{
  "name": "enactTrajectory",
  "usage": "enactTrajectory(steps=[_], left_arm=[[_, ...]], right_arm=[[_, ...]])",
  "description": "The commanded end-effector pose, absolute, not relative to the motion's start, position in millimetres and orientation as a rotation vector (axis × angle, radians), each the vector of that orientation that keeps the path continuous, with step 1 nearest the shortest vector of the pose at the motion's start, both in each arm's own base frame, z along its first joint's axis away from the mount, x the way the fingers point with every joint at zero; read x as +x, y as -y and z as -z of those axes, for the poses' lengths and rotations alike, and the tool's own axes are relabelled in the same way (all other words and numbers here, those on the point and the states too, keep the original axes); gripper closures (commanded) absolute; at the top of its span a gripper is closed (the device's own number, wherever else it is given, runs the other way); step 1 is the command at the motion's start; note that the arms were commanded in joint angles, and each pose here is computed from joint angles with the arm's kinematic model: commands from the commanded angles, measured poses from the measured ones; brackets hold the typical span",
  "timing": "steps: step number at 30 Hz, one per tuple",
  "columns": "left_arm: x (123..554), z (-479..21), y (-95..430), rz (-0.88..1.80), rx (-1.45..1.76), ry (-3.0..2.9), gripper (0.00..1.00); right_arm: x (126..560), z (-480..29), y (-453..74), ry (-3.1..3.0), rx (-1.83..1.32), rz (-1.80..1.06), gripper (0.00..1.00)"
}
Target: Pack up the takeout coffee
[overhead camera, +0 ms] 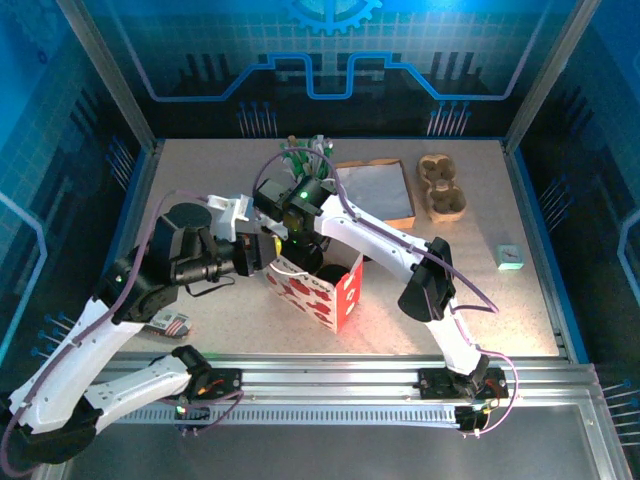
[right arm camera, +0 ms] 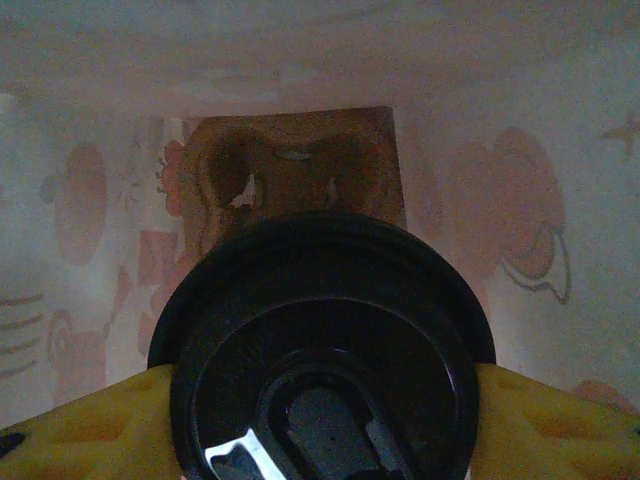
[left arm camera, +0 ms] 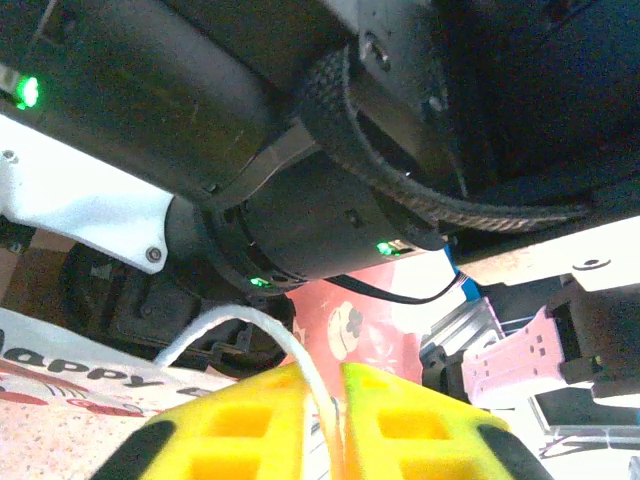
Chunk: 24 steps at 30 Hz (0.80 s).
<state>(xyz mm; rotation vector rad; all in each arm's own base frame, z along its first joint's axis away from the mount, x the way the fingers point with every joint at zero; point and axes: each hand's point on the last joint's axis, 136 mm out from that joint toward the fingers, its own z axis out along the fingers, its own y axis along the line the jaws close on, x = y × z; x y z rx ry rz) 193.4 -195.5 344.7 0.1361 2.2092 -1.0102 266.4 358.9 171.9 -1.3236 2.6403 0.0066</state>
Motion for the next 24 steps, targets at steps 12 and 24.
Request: enactTrajectory(steps=[12, 24], left_arm=[[182, -364, 203, 1.064, 0.177, -2.164, 1.00], [172, -372, 211, 1.095, 0.236, -2.128, 1.00]], right_arm=[[276, -147, -356, -2.697, -1.310, 0.053, 0.53], [277, -142, -356, -2.714, -1.308, 0.066, 0.53]])
